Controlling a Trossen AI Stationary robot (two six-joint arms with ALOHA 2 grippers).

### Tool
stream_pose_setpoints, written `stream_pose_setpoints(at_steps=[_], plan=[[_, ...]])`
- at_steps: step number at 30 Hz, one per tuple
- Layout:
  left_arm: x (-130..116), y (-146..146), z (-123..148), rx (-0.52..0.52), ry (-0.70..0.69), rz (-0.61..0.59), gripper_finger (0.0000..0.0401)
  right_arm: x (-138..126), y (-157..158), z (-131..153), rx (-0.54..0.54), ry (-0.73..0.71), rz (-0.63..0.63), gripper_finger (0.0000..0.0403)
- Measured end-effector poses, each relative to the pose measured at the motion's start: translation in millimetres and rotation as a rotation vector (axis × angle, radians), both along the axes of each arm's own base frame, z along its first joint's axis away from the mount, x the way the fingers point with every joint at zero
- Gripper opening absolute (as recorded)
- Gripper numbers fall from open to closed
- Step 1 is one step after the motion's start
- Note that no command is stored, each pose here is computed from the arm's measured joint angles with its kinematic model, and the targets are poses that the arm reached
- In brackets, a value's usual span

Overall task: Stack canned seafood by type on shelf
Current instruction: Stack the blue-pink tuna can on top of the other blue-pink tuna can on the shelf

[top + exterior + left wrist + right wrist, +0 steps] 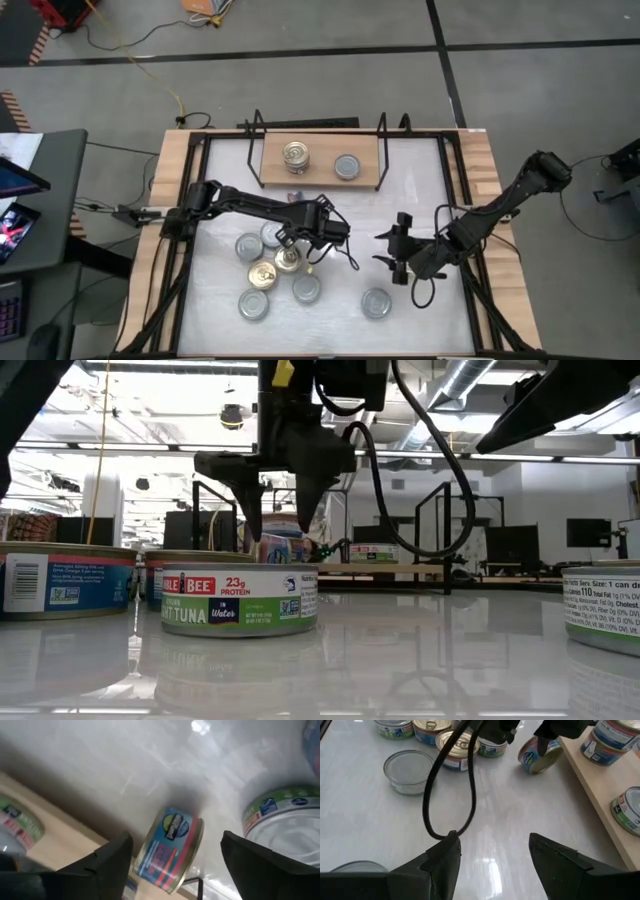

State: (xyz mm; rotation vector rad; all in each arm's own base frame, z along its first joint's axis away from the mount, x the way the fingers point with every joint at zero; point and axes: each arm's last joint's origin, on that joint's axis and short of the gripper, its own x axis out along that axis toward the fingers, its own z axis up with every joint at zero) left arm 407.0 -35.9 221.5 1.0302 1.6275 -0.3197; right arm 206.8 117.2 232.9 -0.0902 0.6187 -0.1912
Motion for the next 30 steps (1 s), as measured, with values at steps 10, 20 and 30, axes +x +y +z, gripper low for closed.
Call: stream_pose_setpoints(at_steps=[10,20,30], plan=[[1.2,25.3,-0.8,-0.054,0.090,-0.109,0.0310,0.0,0.0,0.0,0.000,-0.001,-0.002,0.0265],[-8.1,59.6,-20.9,-0.064,0.201,-0.114,0.0308,0.0,0.0,0.0,-0.001,-0.001,-0.002,0.0265],[-13.3,64.3,-30.7,0.026,0.229,-0.080,0.0266,0.2,-0.2,0.2,-0.001,-0.001,-0.002,0.0265]])
